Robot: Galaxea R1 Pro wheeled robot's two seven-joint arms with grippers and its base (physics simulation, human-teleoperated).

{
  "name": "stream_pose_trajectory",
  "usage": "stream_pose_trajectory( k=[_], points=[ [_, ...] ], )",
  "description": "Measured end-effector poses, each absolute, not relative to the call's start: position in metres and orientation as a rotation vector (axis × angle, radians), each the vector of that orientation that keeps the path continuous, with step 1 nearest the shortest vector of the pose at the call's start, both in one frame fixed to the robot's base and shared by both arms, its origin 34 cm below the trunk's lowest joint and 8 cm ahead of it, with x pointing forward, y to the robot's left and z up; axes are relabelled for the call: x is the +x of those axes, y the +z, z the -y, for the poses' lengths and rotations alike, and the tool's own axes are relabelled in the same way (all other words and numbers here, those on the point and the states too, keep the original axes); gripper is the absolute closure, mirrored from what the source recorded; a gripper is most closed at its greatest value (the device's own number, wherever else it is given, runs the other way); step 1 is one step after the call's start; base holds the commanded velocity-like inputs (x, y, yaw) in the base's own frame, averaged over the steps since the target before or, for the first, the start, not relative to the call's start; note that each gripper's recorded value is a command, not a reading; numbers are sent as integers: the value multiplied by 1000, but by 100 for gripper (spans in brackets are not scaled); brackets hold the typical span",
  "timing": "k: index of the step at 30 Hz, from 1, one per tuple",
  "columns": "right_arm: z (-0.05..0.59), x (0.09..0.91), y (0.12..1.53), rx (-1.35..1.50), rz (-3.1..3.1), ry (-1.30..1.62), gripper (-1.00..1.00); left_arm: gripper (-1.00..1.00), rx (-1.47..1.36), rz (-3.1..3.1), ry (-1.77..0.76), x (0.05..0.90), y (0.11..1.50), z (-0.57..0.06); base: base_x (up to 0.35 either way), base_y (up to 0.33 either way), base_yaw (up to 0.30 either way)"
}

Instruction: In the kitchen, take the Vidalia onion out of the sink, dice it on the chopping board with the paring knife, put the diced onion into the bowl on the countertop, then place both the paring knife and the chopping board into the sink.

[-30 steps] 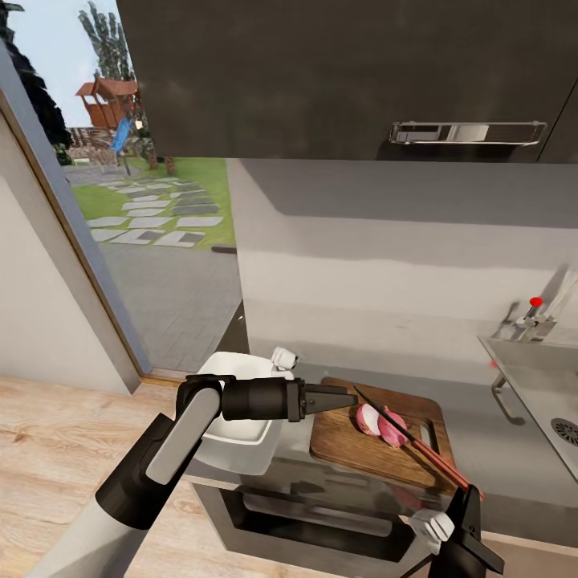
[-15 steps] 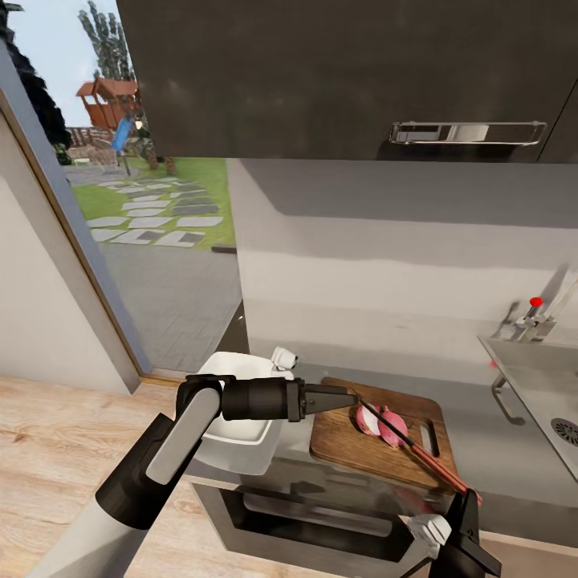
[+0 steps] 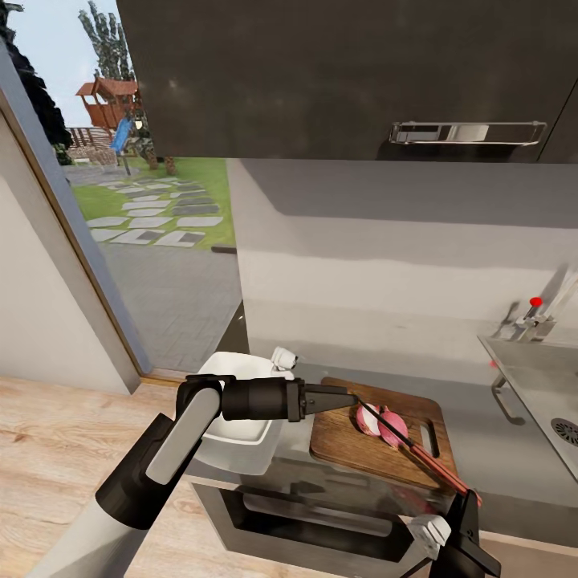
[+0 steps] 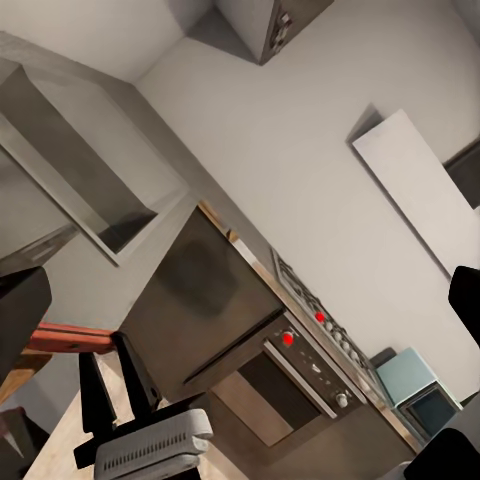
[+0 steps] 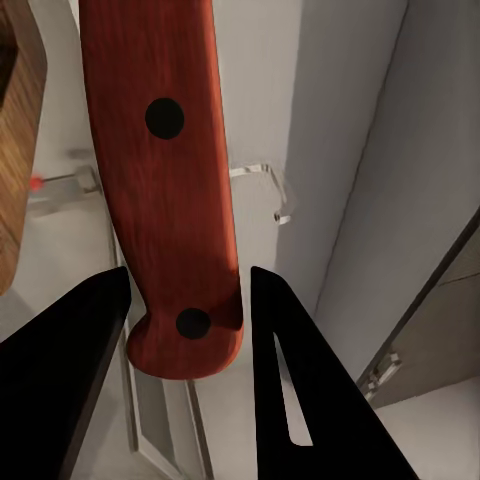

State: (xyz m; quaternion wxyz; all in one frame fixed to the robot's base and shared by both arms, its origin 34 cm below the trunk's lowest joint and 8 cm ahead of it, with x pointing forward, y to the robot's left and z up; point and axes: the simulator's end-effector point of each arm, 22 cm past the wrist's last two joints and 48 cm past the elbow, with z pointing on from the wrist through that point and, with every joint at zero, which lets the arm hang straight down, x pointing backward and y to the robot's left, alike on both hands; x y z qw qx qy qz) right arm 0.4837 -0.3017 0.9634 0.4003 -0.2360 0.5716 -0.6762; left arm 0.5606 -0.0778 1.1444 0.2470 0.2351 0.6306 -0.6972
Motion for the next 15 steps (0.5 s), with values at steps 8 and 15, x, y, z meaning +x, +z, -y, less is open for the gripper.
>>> stream_pose_trajectory(
  k=[8, 15],
  points=[
    [302, 484, 955, -630, -1467, -1705, 100, -100, 640, -1719, -1901, 561, 1144, 78, 0, 0, 0],
    [303, 492, 999, -476, -1426, -1674, 100, -100, 640, -1720, -1900, 561, 1144, 77, 0, 0, 0]
  ],
)
